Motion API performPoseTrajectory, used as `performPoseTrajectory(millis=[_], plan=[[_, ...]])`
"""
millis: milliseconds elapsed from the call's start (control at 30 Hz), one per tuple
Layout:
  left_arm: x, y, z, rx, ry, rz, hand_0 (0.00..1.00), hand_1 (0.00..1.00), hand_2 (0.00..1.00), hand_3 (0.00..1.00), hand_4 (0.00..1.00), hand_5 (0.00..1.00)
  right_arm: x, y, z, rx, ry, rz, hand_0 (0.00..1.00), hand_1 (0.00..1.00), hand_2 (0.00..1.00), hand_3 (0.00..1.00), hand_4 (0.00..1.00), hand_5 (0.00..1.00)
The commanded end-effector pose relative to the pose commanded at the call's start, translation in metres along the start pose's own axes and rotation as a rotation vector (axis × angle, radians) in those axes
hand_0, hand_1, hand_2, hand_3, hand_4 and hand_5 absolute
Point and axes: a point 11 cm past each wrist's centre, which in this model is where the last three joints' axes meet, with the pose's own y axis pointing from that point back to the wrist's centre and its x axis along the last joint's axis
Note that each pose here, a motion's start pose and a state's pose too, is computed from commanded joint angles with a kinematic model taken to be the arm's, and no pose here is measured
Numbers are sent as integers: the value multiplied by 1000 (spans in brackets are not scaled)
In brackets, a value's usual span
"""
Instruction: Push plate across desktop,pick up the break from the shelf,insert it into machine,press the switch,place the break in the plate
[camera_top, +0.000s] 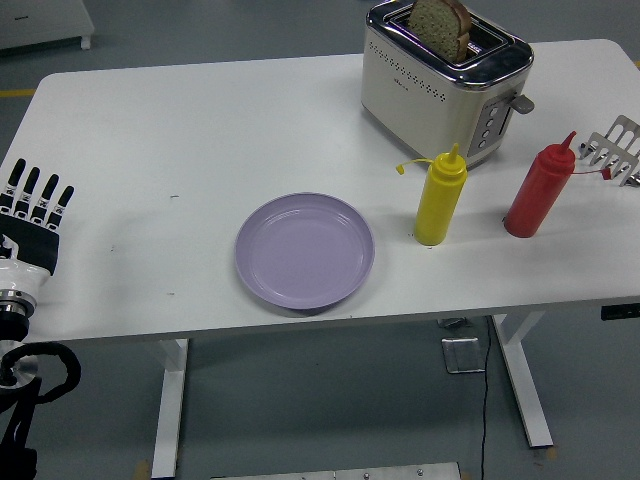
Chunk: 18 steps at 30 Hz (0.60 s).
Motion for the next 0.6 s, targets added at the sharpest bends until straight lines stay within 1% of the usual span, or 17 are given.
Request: performPoseTrajectory(millis=[33,200,233,333,400,433,600], plan=[[0,0,1,-2,0,1,829,878,956,842,615,998,4,2,3,-2,2,0,596,584,628,805,506,186],[0,0,2,-4,0,-1,829,878,956,842,615,998,16,13,19,-15,34,-15,596,584,628,805,506,186],[0,0,2,-4,-1,-1,829,877,956,840,616,998,17,16,22,-19,42,-21,491,489,530,737,492,168],[-1,0,2,-3,-1,-2,829,877,956,840,616,998,20,22,31,-29,64,-41,491,489,530,737,492,168],[-1,0,2,-4,-1,-2,829,877,956,840,616,998,20,27,37,-38,80,-66,491,489,530,737,492,168],[0,-1,2,-5,-1,-2,829,878,955,840,616,998,20,29,40,-41,86,-80,420,432,500,639,487,169],[-1,-1,5,-12,1,-4,829,878,955,840,616,998,16,37,50,-49,148,-189,420,432,500,639,487,169]])
